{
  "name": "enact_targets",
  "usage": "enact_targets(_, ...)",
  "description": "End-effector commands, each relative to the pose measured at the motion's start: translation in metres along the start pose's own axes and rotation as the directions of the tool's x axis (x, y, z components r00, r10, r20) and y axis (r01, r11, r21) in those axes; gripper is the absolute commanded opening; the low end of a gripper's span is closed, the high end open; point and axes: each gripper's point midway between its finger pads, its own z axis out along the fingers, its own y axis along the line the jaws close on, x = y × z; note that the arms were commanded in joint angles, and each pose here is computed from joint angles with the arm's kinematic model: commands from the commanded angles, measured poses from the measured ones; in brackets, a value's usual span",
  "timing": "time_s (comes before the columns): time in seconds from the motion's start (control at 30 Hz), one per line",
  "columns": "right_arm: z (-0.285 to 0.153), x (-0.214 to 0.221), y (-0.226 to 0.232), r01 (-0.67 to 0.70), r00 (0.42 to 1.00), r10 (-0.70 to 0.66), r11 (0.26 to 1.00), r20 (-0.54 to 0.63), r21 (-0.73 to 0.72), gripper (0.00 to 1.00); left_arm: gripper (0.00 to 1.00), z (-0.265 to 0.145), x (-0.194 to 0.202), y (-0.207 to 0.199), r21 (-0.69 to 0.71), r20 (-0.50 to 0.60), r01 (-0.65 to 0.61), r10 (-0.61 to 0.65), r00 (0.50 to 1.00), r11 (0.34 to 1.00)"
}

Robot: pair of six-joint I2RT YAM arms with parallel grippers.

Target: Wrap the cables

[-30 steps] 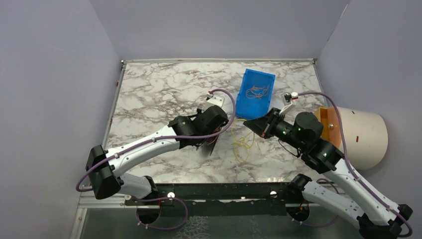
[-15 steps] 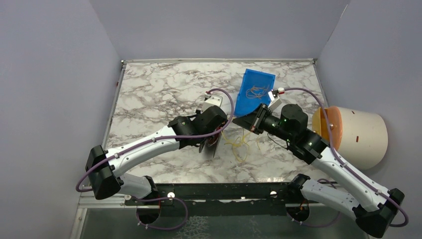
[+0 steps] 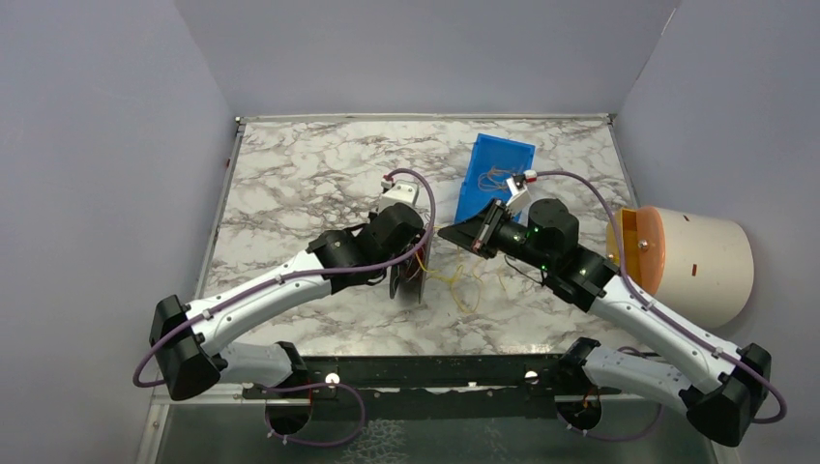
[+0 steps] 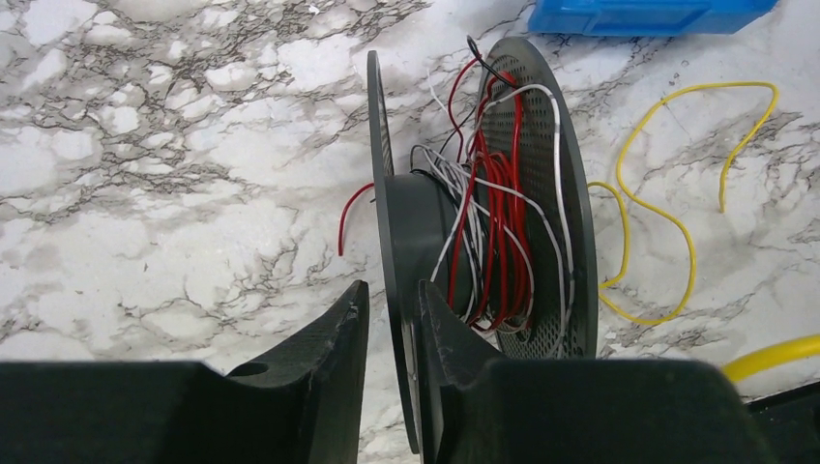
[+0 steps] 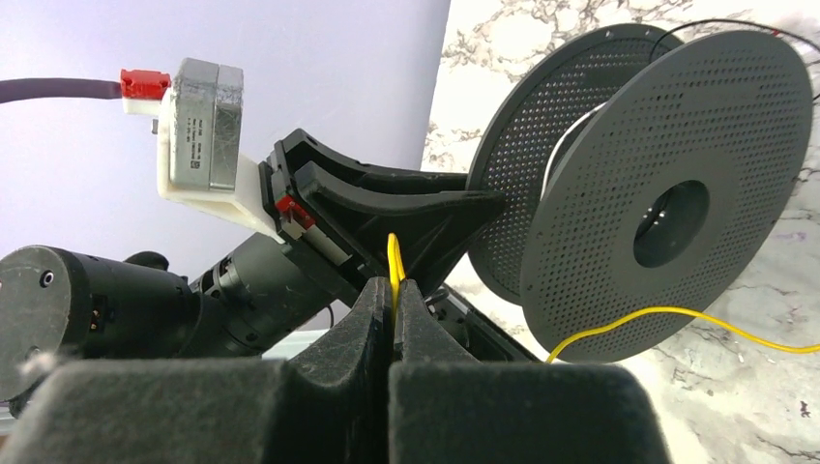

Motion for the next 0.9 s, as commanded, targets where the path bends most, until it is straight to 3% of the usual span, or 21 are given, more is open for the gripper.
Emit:
enact_targets(0.0,0.009,0.001,0.009,-0.011,1.000,0.012,1.000,0.013,-0.028,0.01,0.28,-0.003,-0.006,-0.001,0.039,0.027,0.026,-0.027,0.999,0.999)
enact_targets(0.6,0.035,-0.004,-0.023,-0.078,0.992,0.066,0.990,0.106,0.120,0.01,0.47,-0.044,-0.025,0.001,0.209,0.158,0.128,-0.163,0.974,0.969)
enact_targets(0.87,0.043,-0.008,-0.022,-0.109,0.988,0.092,0.983,0.123,0.146,0.01,0.54,-0.048,-0.025,-0.012,0.295,0.172,0.110,-0.166,0.971,0.949)
